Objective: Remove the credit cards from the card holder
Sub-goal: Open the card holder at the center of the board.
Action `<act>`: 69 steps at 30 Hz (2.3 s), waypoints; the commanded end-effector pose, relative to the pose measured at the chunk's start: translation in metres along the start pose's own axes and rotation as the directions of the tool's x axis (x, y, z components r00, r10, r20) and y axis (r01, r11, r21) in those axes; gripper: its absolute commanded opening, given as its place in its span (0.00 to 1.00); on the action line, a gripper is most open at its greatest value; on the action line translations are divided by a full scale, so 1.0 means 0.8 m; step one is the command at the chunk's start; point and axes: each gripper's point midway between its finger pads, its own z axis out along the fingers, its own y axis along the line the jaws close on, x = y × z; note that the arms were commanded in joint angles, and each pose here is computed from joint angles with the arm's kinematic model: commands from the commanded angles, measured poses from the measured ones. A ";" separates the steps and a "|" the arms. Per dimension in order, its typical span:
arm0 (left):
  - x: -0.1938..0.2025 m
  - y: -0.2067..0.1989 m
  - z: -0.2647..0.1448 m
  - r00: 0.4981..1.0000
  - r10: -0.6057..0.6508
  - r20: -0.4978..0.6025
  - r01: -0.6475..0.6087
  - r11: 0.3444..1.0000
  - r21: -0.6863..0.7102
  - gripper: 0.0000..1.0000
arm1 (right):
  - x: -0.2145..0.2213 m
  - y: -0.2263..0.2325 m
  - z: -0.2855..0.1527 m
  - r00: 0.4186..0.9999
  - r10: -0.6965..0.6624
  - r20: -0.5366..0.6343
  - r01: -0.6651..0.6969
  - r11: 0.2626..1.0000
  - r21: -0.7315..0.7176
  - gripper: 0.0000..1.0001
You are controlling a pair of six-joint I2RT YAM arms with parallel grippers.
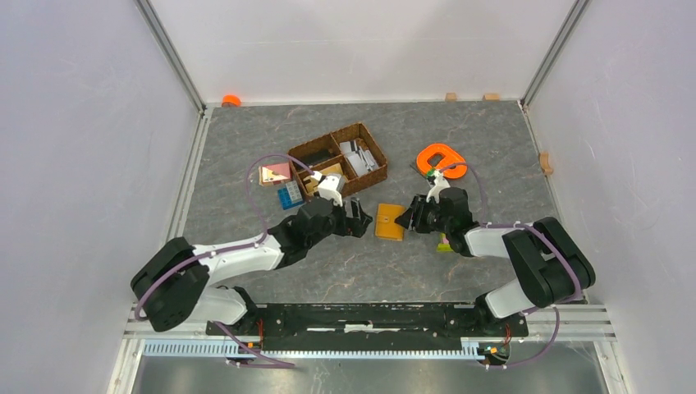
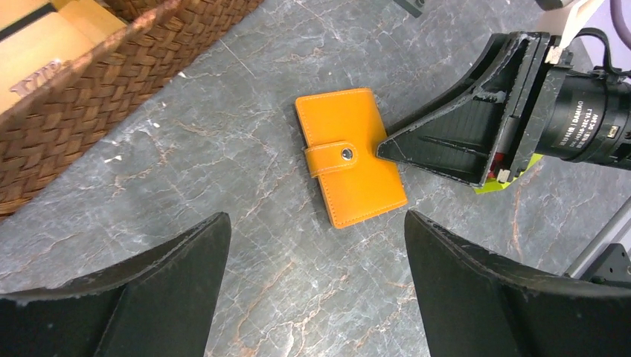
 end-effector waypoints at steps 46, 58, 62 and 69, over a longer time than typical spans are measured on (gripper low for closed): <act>0.055 -0.007 0.124 0.914 0.217 -0.344 -0.286 0.944 -0.163 0.75 | 0.006 -0.004 -0.001 1.000 -0.004 -0.001 0.004 0.999 0.040 0.41; 0.061 -0.012 0.127 0.906 0.205 -0.371 -0.264 0.958 -0.114 0.36 | 0.009 -0.008 0.004 0.999 -0.032 -0.024 0.034 0.996 0.079 0.36; 0.063 -0.009 0.127 0.906 0.179 -0.383 -0.234 0.967 -0.101 0.20 | 0.010 -0.012 0.006 0.999 -0.035 -0.033 0.039 0.994 0.098 0.32; 0.060 -0.014 0.120 0.925 0.080 -0.371 -0.099 0.995 -0.032 0.18 | 0.008 -0.022 0.007 0.998 -0.050 -0.039 0.055 0.989 0.138 0.28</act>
